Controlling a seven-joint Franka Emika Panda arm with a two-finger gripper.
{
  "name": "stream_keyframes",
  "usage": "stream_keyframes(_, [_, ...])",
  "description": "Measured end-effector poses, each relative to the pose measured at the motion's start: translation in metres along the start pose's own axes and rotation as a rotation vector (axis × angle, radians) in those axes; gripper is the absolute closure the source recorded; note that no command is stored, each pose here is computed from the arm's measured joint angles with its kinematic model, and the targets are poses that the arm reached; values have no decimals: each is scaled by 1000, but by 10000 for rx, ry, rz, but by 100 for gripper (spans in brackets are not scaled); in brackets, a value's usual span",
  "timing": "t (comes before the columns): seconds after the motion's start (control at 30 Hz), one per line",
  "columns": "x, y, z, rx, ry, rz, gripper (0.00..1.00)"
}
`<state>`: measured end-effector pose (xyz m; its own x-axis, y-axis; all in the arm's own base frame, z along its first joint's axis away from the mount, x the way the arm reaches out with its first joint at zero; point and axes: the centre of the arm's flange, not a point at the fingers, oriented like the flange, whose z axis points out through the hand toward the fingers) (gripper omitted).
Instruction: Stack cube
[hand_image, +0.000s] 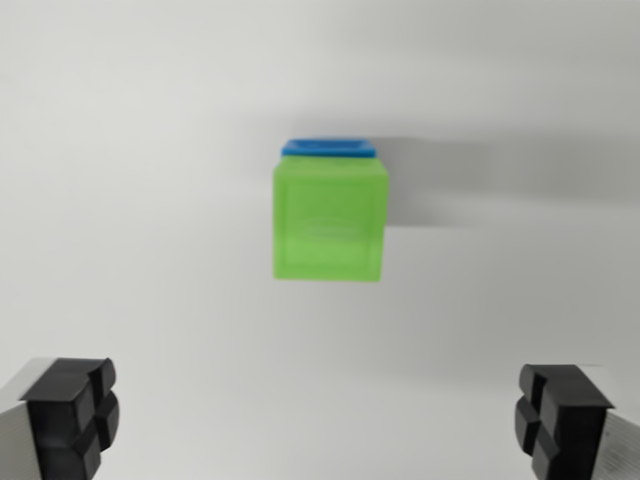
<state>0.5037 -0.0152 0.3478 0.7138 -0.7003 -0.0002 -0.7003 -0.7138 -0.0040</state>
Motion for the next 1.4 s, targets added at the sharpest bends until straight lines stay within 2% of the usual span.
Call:
stream_keyframes(0.53, [0, 0, -65, 19, -2, -1, 0])
stream_keyframes(0.83, [1, 0, -92, 17, -7, 0, 0])
stream_keyframes(1.4, [1, 0, -119, 18, -12, 3, 0])
